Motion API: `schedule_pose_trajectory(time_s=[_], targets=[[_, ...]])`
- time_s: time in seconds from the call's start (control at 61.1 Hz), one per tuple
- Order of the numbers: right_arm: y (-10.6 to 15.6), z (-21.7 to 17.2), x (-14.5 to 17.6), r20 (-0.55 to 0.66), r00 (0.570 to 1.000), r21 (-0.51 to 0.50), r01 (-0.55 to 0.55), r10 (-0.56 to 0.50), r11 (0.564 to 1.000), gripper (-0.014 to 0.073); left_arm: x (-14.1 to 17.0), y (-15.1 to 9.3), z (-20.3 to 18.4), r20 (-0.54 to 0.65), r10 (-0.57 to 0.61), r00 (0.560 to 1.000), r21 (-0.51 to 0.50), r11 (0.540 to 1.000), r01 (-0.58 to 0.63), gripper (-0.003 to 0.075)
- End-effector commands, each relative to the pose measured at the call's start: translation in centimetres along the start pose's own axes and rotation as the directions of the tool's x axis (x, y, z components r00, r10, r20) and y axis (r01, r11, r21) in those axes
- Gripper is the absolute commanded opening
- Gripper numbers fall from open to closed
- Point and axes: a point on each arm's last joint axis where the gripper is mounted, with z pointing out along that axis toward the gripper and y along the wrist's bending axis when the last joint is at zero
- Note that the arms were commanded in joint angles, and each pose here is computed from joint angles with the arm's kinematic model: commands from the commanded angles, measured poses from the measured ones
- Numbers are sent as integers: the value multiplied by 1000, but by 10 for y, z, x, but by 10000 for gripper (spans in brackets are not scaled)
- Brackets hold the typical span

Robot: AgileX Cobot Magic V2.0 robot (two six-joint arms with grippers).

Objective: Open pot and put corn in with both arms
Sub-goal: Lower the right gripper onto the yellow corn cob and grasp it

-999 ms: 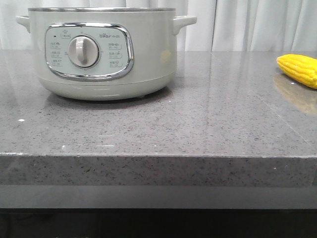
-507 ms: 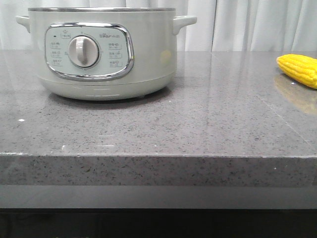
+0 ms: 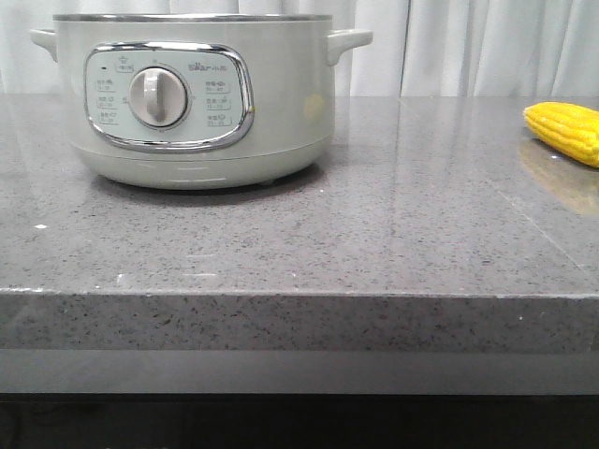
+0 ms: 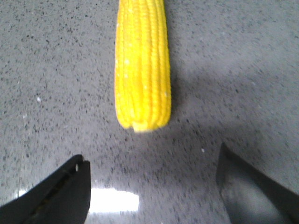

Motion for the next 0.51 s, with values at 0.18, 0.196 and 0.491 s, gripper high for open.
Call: schedule_pose_trajectory(time_s=[0.18, 0.196, 0.491], targets=[[1, 23, -40, 54, 998, -29, 28, -26, 999, 572, -24, 0, -11, 191, -13, 981, 11, 1000, 11, 262], [1, 26, -40, 51, 998, -28, 28, -26, 999, 572, -24, 0, -11, 191, -13, 981, 11, 1000, 11, 262], [-1, 67, -48, -1, 1000, -28, 23, -23, 999, 572, -24, 0, -11, 191, -14, 981, 12, 1000, 12, 262]])
